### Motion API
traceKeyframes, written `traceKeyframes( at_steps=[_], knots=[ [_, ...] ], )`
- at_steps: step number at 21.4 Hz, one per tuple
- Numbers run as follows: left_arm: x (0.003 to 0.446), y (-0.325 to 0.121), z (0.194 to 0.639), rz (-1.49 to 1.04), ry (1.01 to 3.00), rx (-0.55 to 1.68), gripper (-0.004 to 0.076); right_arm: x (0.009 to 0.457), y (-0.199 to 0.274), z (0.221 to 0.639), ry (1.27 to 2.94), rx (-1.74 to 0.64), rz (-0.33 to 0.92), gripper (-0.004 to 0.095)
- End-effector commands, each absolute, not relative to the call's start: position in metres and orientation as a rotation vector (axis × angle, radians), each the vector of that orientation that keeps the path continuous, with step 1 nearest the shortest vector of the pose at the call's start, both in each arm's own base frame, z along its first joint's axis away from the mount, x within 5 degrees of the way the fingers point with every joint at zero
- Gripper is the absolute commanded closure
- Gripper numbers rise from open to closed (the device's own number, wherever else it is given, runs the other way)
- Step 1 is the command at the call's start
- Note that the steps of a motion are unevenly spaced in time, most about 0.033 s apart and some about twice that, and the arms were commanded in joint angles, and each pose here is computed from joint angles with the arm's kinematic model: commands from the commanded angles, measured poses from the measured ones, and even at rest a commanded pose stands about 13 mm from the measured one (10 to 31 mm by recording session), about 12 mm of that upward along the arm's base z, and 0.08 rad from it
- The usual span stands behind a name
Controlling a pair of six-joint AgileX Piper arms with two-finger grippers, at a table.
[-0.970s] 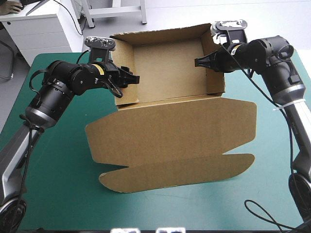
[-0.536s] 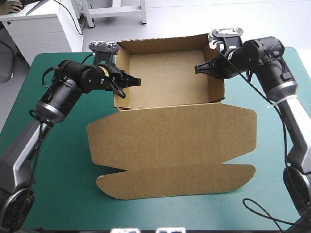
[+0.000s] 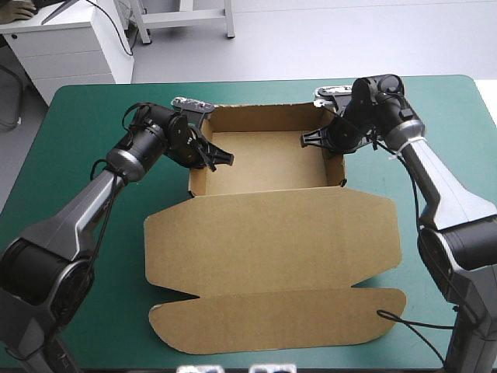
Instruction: Fold the box
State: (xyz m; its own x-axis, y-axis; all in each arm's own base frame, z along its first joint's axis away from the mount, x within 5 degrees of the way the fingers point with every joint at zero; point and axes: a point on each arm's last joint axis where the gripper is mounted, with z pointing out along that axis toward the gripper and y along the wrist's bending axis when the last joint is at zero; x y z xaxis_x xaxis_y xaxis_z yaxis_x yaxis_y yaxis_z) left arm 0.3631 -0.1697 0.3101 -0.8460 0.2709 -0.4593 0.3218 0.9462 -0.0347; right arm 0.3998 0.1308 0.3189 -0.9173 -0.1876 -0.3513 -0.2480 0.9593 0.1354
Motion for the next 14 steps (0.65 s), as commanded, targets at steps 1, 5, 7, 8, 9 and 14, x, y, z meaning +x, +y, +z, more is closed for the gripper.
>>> traceKeyframes(
  at_steps=[1,5,7,8,9,14],
  knots=[
    [0.367,-0.179,0.323,-0.196,2.524,0.527,0.0731,0.397,0.136,0.332,2.725,-0.399,0.289,0.0921],
    [0.379,-0.185,0.288,-0.169,2.615,0.549,0.0731,0.409,0.14,0.303,2.794,-0.39,0.273,0.0921],
    [0.382,-0.187,0.272,-0.147,2.677,0.575,0.0731,0.414,0.141,0.292,2.821,-0.391,0.269,0.0921],
    [0.383,-0.187,0.266,-0.136,2.696,0.601,0.0731,0.415,0.141,0.289,2.827,-0.399,0.266,0.0921],
    [0.383,-0.187,0.264,-0.131,2.701,0.617,0.0731,0.416,0.142,0.285,2.835,-0.4,0.265,0.0922],
    [0.383,-0.185,0.262,-0.114,2.707,0.659,0.0612,0.417,0.142,0.281,2.838,-0.427,0.257,0.0829]
  ],
)
